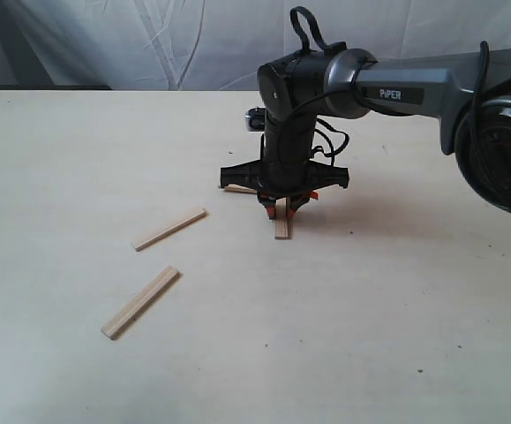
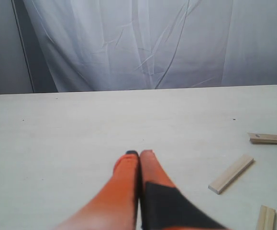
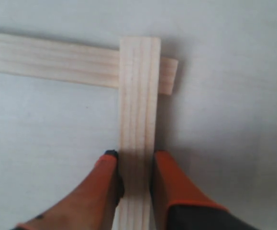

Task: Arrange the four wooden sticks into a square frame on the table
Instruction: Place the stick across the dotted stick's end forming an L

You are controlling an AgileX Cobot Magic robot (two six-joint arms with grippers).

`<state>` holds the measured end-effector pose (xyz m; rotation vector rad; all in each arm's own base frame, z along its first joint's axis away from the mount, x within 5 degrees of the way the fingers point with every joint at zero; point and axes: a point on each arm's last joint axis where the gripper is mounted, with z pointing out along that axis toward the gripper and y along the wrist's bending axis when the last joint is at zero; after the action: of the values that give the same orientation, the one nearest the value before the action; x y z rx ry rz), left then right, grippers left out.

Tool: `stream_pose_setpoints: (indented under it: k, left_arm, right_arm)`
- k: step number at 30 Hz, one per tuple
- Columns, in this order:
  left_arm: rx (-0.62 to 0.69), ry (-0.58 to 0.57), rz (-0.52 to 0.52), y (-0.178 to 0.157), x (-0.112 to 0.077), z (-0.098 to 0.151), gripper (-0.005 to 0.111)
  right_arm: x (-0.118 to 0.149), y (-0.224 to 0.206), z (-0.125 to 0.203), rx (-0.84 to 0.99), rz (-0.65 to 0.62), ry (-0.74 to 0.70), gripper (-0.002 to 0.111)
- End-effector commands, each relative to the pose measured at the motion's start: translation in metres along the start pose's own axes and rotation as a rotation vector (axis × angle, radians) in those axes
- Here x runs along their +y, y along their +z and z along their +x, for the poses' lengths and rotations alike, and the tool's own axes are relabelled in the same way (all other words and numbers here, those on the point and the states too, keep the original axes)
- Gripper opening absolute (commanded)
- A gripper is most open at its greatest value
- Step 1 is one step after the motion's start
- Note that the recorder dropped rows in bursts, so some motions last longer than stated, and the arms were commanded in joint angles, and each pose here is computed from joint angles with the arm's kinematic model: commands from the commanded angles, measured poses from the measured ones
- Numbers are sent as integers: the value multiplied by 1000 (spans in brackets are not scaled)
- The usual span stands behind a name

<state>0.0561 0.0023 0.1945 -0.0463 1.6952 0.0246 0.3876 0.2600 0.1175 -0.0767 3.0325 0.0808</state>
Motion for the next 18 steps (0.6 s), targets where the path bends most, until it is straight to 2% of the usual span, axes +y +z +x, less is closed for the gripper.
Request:
stream_pose_setpoints:
  k: [1,18]
  left_arm:
    - [-11,-2,0,0,0,0,0]
    - [-11,-2,0,0,0,0,0]
  right_arm:
    - [-2,0,0,13,5,7,0]
    - [-2,0,0,9,7,5,0]
